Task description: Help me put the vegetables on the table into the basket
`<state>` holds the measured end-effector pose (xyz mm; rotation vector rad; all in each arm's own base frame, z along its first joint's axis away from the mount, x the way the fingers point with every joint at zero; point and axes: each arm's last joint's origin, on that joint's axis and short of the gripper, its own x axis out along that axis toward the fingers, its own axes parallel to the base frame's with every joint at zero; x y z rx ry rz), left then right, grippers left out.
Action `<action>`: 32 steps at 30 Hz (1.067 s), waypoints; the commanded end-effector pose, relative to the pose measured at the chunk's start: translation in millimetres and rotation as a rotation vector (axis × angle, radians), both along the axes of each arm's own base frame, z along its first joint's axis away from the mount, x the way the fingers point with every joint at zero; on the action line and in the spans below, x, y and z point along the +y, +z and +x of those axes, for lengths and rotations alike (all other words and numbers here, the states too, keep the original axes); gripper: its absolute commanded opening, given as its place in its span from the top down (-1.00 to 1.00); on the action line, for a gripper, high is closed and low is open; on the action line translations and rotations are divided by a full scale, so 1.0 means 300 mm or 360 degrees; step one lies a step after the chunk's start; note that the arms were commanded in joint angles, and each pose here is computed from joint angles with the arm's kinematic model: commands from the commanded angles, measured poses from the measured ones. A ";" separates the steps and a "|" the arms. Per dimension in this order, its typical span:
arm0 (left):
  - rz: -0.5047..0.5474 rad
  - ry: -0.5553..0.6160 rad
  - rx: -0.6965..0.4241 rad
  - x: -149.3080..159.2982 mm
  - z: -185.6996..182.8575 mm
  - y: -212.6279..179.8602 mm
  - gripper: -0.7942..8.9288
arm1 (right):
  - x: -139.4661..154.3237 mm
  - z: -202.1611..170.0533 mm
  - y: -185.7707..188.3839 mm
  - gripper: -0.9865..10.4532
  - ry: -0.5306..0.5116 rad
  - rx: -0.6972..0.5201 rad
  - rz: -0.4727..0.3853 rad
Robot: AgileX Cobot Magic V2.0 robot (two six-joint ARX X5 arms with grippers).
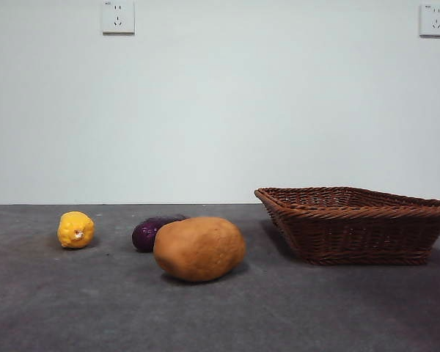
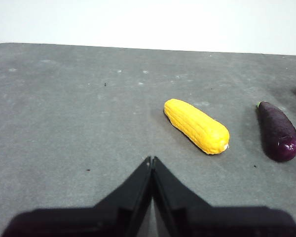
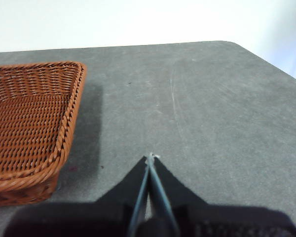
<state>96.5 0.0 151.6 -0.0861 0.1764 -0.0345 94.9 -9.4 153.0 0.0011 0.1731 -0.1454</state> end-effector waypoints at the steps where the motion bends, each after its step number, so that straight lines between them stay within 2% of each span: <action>1: -0.0005 0.0003 0.0004 0.001 0.002 -0.009 0.84 | 0.000 0.002 -0.009 0.82 -0.0002 0.0003 0.0017; 7: -0.0005 0.0003 0.0003 0.001 0.002 -0.009 0.84 | 0.002 0.002 -0.010 0.83 -0.0015 -0.0021 0.0232; 9: -0.0008 0.0003 0.0005 0.001 0.002 -0.009 0.84 | 0.003 0.002 -0.011 0.83 -0.0010 -0.0031 0.0344; 11: -0.0083 0.0011 0.0004 0.000 0.002 -0.007 0.85 | 0.004 0.002 -0.011 0.84 -0.0008 -0.0039 0.0461; 13: -0.0138 0.0021 -0.0010 0.000 -0.001 0.007 0.85 | 0.008 0.003 -0.011 0.84 0.0035 -0.0029 0.0522; 19: -0.0139 0.0018 -0.0072 0.000 -0.007 0.086 0.85 | 0.017 0.006 0.028 0.84 0.0149 -0.0002 0.0710; 24: -0.0169 -0.0017 -0.0085 -0.002 -0.002 0.171 0.85 | 0.017 0.017 0.114 0.84 0.0157 0.0000 0.0760; 32: -0.0203 -0.0157 -0.0058 -0.010 0.037 0.315 0.85 | 0.023 0.065 0.308 0.84 0.0308 0.0085 0.0746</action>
